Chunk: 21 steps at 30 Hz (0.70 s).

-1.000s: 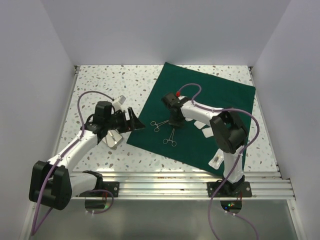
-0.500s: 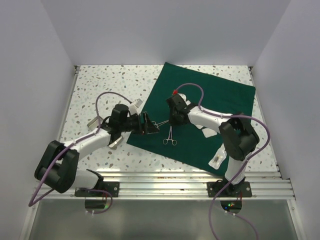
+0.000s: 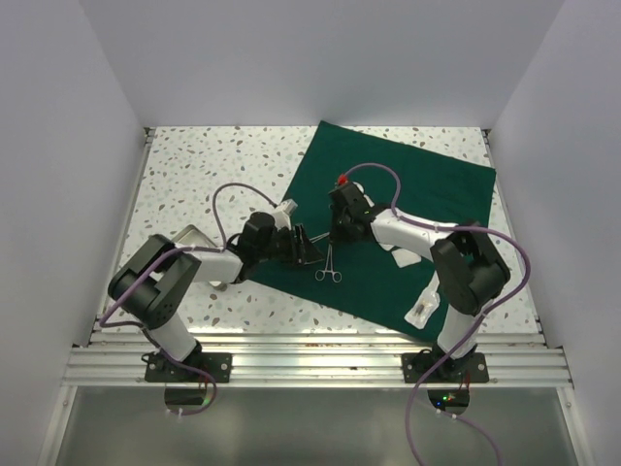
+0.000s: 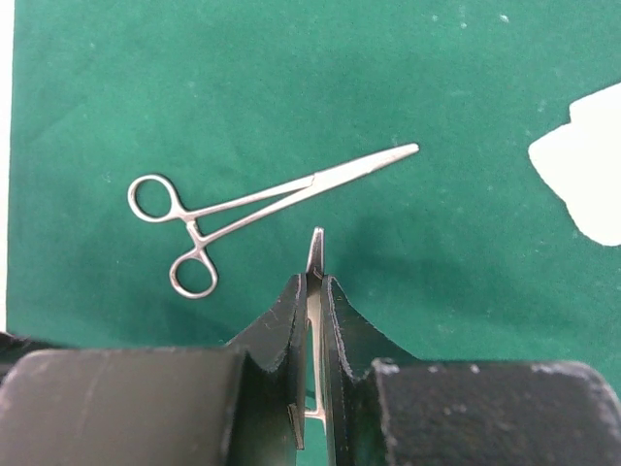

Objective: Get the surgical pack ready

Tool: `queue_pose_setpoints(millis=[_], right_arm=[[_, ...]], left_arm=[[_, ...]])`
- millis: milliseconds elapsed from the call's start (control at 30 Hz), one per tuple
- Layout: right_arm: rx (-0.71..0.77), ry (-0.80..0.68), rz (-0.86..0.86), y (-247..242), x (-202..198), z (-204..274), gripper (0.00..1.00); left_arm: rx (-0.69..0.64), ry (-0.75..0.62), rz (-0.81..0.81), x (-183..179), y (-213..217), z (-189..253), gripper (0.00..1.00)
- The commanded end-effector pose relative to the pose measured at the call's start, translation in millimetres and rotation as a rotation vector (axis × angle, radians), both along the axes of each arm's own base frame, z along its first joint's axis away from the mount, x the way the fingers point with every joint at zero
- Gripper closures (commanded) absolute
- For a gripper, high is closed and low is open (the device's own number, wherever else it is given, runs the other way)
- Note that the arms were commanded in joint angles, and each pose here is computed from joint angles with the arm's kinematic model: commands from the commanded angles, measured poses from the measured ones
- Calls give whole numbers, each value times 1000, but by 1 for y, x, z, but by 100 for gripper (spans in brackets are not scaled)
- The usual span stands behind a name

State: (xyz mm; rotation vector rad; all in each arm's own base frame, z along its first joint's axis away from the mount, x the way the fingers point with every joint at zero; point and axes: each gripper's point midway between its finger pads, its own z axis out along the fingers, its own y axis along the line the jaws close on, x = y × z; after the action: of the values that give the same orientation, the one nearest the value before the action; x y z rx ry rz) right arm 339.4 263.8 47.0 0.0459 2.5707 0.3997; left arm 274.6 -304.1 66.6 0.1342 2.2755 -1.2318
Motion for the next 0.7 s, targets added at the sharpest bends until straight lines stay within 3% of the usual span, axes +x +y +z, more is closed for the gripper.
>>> queue_pose_setpoints(millis=[0,233,667], right_arm=[[65,-63,14,5,6,27,100],[79,-57,21,7,4,26,100],[121,-55,28,14,4,33,100]], left_arm=[[-47,-95,26,18,-11,10,51],[-49,-89,-7,23,-22,-1,57],[-74,-36,-60,28,-47,-14,58]])
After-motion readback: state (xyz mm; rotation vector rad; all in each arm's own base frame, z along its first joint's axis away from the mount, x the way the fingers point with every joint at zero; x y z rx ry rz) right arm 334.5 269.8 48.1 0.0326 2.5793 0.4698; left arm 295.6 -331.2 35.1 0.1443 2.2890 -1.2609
